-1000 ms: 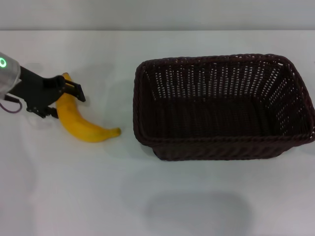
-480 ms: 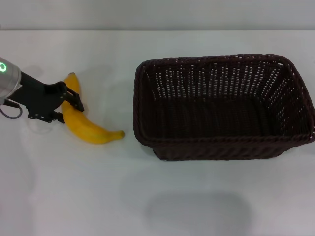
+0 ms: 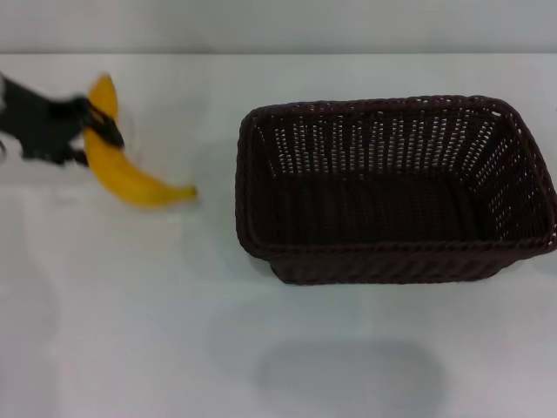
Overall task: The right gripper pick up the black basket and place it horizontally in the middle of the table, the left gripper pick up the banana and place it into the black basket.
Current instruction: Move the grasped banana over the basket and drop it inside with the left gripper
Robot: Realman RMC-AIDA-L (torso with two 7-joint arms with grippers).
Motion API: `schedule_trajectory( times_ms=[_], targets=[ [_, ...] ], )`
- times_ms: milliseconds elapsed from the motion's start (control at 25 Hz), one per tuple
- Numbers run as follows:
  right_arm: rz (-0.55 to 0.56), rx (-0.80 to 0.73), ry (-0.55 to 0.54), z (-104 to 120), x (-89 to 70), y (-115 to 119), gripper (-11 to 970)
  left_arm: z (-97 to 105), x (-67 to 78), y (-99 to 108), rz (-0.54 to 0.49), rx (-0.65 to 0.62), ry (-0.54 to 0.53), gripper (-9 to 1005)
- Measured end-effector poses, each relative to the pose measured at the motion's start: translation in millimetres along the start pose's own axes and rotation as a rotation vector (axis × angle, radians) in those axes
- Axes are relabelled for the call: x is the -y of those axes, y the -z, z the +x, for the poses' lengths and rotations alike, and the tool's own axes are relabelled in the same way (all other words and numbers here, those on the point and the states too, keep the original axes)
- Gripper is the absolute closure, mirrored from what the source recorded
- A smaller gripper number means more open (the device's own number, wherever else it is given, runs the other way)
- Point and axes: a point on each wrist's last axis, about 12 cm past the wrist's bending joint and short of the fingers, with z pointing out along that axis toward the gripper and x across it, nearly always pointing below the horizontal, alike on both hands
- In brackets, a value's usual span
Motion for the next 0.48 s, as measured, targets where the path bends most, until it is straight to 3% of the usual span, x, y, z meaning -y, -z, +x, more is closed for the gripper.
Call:
schedule_trajectory(
  times_ms=[40, 160, 240, 440, 480],
  targets=[
    [0.006, 0.002, -0.002, 0, 1.6, 1, 256, -10, 3.1, 24, 0.035, 0.041, -0.017, 486],
    [0.010, 0.006, -0.004, -1, 2.3, 1, 257, -16, -0.3, 57, 0.106, 0.084, -0.044, 486],
    [0.008, 0.011, -0.004, -1, 2.2, 1, 257, -15, 3.2, 78, 0.229, 0.117, -0.104, 485],
    [0.002, 0.022, -0.006, -3, 1.4, 0, 257, -4, 24.9, 87, 0.545, 0.132, -0.262, 483],
    [0.000, 0.024, -0.007, -4, 1.1, -1, 257, -2, 27.3, 84, 0.563, 0.126, -0.270, 482]
  ],
)
